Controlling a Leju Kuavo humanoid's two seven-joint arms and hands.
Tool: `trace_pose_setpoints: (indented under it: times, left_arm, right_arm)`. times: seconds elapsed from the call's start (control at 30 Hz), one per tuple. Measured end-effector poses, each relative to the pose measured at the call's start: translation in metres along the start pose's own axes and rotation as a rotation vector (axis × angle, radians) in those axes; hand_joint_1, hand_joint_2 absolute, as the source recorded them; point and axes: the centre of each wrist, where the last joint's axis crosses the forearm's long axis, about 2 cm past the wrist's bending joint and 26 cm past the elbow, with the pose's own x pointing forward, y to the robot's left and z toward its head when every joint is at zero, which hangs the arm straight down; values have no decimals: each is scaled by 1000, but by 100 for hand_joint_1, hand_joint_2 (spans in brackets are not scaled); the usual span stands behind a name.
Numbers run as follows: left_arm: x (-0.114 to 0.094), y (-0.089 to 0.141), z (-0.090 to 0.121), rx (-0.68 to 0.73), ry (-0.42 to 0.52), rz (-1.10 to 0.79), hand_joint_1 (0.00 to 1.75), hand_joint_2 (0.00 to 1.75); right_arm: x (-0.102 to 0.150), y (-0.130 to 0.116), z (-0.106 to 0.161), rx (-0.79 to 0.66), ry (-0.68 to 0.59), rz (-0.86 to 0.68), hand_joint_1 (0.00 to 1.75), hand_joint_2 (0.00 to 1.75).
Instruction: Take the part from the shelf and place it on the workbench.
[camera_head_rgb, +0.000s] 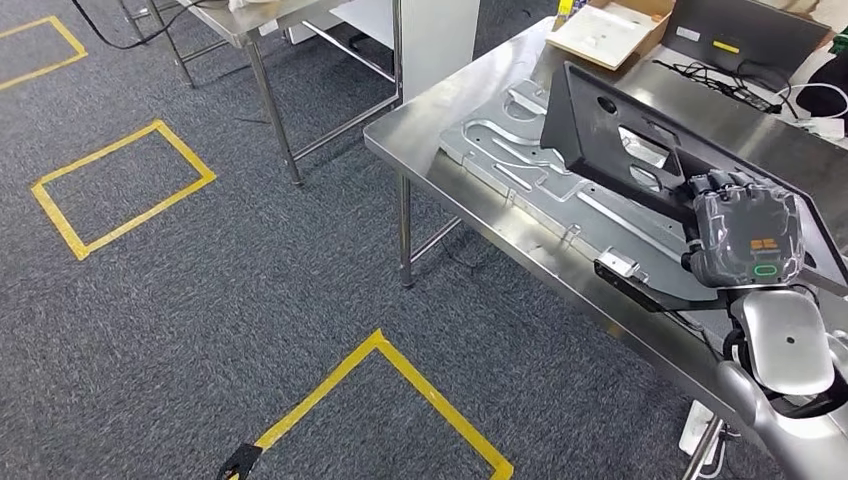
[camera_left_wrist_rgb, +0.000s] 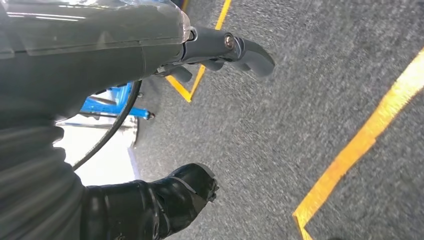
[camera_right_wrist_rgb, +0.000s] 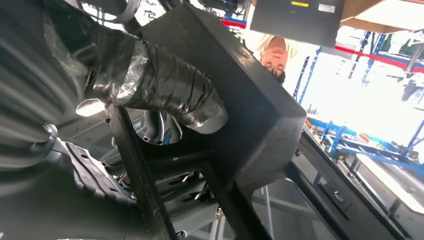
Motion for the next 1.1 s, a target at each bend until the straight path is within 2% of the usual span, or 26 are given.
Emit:
trace_pose_setpoints:
  times: [0.37, 0.6, 1.1]
  left_arm:
    - [-1, -2, 0, -5, -1, 9, 0, 175]
    - [0, -2, 0, -3, -3, 15, 0, 175]
    - [-3, -1, 0, 1, -8, 20, 0, 175]
  right_arm:
    - [-5, 15, 5, 95, 32, 23, 175, 175]
    - [-19, 33, 11, 199, 102, 36, 175, 175]
    - [-29, 72, 33, 387, 192, 4, 175, 175]
